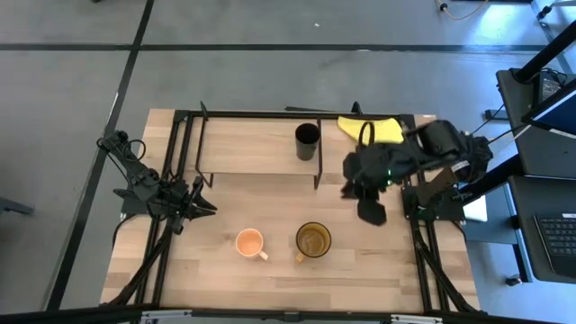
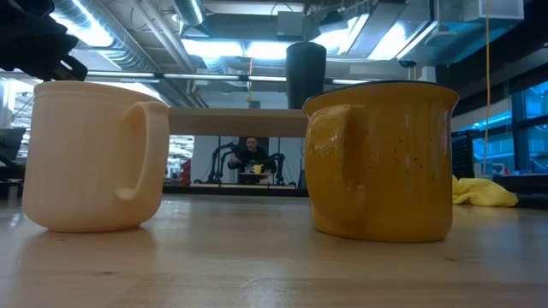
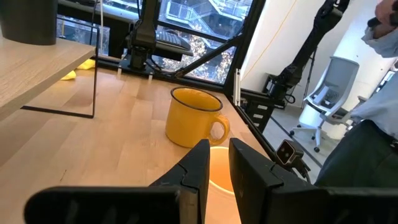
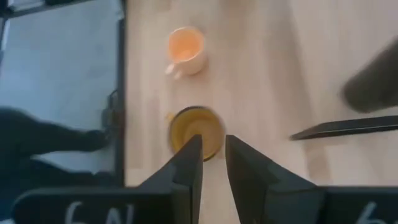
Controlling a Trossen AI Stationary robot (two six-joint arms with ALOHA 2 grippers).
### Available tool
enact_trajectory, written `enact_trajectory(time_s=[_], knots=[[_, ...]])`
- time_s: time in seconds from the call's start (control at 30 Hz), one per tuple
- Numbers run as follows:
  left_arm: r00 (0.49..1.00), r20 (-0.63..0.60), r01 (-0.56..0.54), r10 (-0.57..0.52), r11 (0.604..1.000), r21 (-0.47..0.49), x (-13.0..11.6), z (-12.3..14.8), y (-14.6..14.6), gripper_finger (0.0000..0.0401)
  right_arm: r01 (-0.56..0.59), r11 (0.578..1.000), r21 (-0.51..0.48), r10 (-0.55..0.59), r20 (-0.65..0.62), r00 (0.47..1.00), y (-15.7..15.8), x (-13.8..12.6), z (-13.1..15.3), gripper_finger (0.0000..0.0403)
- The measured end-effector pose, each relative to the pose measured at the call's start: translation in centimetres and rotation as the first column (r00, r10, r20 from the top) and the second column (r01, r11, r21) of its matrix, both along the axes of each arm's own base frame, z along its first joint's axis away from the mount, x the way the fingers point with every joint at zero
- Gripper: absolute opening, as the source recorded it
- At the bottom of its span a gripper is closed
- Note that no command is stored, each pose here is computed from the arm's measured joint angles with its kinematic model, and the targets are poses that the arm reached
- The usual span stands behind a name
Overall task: Stack small to large cups/mugs on shelf
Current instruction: Put the yellow mug on the shelf
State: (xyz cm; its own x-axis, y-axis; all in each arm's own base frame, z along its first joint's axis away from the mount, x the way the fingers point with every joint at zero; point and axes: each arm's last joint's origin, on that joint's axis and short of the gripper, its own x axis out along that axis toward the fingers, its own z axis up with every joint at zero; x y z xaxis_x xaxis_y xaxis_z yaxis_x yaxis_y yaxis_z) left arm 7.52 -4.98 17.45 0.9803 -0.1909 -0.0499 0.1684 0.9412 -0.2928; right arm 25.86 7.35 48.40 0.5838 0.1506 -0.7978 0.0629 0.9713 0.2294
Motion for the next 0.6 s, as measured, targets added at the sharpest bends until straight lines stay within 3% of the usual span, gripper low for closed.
enact_trajectory(time_s=[0.37, 0.5, 0.6], knots=[[1.0, 0.0, 0.0, 0.0, 1.0, 0.0, 0.0, 0.0, 0.0, 0.0055, 0.052, 0.99, 0.132, -0.036, -0.125, 0.992, 4.2, 0.8, -1.7, 0.0071], [1.0, 0.0, 0.0, 0.0, 1.0, 0.0, 0.0, 0.0, 0.0, 0.0055, 0.145, 0.979, 0.143, -0.103, -0.269, 0.958, 5.1, 1.5, -4.5, 0.0072], [1.0, 0.0, 0.0, 0.0, 1.0, 0.001, 0.0, 0.0, 0.0, 0.0055, 0.206, 0.972, 0.115, -0.144, -0.406, 0.902, 5.6, 2.2, -7.6, 0.0072]])
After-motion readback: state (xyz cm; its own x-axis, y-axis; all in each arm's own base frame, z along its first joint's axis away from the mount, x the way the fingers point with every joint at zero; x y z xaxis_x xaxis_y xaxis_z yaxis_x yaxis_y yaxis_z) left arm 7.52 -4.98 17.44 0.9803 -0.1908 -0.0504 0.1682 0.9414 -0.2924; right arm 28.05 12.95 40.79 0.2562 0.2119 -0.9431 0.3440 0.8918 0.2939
